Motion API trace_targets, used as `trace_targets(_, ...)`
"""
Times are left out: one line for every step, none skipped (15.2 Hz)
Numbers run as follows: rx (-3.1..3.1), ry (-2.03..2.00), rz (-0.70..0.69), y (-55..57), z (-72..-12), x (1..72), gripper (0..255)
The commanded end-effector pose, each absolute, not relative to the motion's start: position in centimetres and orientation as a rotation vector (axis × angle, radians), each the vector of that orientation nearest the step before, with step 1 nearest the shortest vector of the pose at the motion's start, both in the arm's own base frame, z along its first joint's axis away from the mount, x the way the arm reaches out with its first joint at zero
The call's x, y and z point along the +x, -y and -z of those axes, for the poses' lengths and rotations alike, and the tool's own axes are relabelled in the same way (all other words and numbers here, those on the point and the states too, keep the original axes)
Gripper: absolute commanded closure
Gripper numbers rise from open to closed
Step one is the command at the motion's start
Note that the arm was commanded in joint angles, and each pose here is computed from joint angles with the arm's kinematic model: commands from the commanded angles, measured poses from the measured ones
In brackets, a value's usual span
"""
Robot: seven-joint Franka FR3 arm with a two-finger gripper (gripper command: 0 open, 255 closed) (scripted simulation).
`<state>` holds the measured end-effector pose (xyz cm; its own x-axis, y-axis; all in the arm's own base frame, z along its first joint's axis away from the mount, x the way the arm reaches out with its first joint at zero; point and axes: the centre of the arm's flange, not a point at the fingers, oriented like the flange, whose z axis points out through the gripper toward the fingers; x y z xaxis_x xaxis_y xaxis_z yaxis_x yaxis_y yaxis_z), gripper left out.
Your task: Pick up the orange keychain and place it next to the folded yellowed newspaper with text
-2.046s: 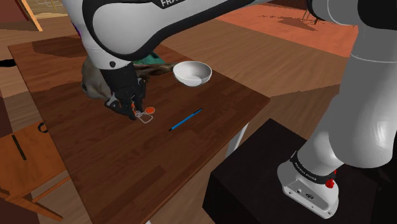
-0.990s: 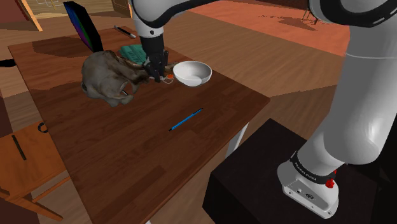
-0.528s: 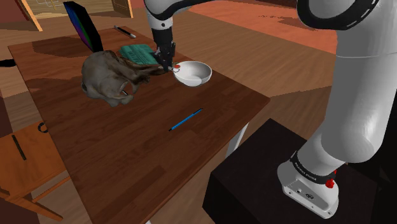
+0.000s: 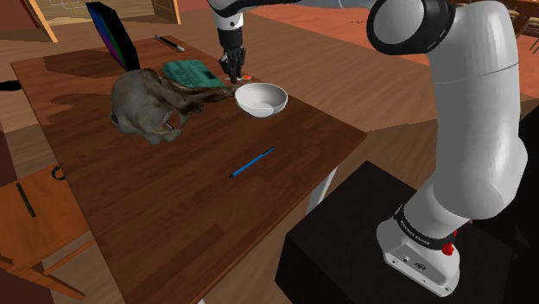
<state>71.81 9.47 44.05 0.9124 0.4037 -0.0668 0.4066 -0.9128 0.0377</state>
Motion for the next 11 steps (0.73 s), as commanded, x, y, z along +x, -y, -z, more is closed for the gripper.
trace_targets(3.022, -0.642, 0.089, -7.0, -43.9, 73.2, 255)
trace_targets(3.022, -0.642, 0.089, -5.9, -43.9, 74.0, 255)
trace_targets(3.022, -0.642, 0.089, -4.9, -43.9, 74.8, 255)
trace_targets(3.022, -0.642, 0.089, -3.8, -43.9, 75.6, 255)
trace_targets(3.022, -0.642, 0.089, -3.8, -43.4, 75.6, 255)
trace_targets(3.022, -0.642, 0.089, -3.8, -42.9, 75.6, 255)
trace_targets(3.022, -0.642, 0.089, -3.8, -42.3, 75.6, 255)
trace_targets(3.022, -0.642, 0.089, -3.8, -41.8, 75.6, 255)
trace_targets(3.022, -0.642, 0.089, -3.8, -41.3, 75.6, 255)
trace_targets(3.022, -0.642, 0.089, -3.8, -40.8, 75.6, 255)
trace_targets(3.022, -0.642, 0.089, -3.8, -40.2, 75.6, 255)
